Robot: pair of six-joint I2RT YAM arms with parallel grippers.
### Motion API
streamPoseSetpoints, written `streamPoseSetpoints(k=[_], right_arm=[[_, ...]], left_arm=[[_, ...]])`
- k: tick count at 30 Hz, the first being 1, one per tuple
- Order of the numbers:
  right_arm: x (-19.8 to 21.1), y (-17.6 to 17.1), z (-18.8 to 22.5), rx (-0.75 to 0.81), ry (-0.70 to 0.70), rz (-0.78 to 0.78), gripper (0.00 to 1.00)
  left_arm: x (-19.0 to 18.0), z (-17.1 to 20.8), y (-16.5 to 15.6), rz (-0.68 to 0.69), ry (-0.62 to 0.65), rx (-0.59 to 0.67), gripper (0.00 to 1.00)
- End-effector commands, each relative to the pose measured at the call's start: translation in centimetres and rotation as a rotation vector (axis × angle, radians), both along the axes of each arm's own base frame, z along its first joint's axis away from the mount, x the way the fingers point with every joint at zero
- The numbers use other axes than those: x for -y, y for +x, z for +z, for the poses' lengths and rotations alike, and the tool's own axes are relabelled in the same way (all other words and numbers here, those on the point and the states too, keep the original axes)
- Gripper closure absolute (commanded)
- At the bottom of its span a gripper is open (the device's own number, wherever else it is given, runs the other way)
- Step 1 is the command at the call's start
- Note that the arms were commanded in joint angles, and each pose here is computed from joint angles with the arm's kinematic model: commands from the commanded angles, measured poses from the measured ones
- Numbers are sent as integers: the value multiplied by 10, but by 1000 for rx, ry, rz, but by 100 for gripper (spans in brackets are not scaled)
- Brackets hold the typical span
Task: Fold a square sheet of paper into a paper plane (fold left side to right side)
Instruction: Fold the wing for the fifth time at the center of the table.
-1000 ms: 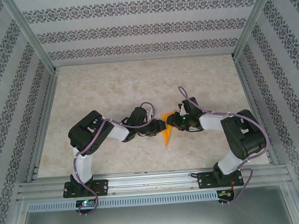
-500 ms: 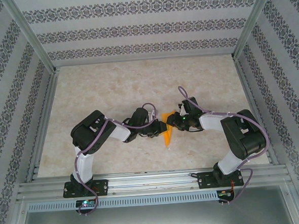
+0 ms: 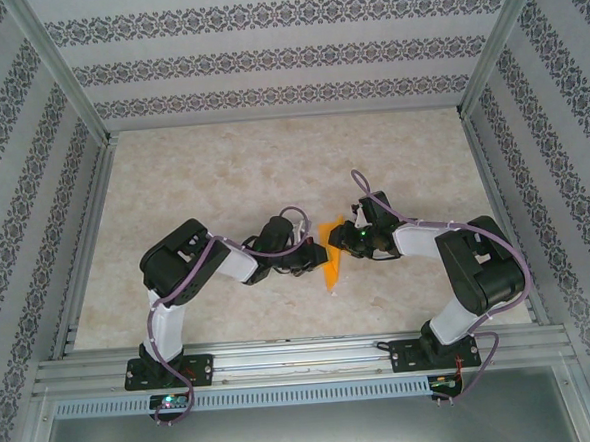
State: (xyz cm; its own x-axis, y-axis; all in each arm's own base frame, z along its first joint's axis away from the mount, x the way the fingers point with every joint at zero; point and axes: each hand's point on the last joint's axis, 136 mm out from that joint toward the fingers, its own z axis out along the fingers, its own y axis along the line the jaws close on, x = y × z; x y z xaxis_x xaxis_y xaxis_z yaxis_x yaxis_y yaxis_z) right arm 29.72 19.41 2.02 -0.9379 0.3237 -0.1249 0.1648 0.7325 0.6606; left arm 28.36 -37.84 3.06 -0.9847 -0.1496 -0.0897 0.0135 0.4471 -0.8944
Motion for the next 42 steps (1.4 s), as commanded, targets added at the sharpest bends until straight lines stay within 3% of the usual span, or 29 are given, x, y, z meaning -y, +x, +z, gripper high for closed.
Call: streamPoseSetpoints(k=[1,42], right_arm=[[-3,-7,-21,-19,-53,31,63],[-4,-8,-20,-18,-80,76,60]], left_arm=[[-7,17,9,18,-9,73,100],[-27,-12,22,-63,122,28,100]])
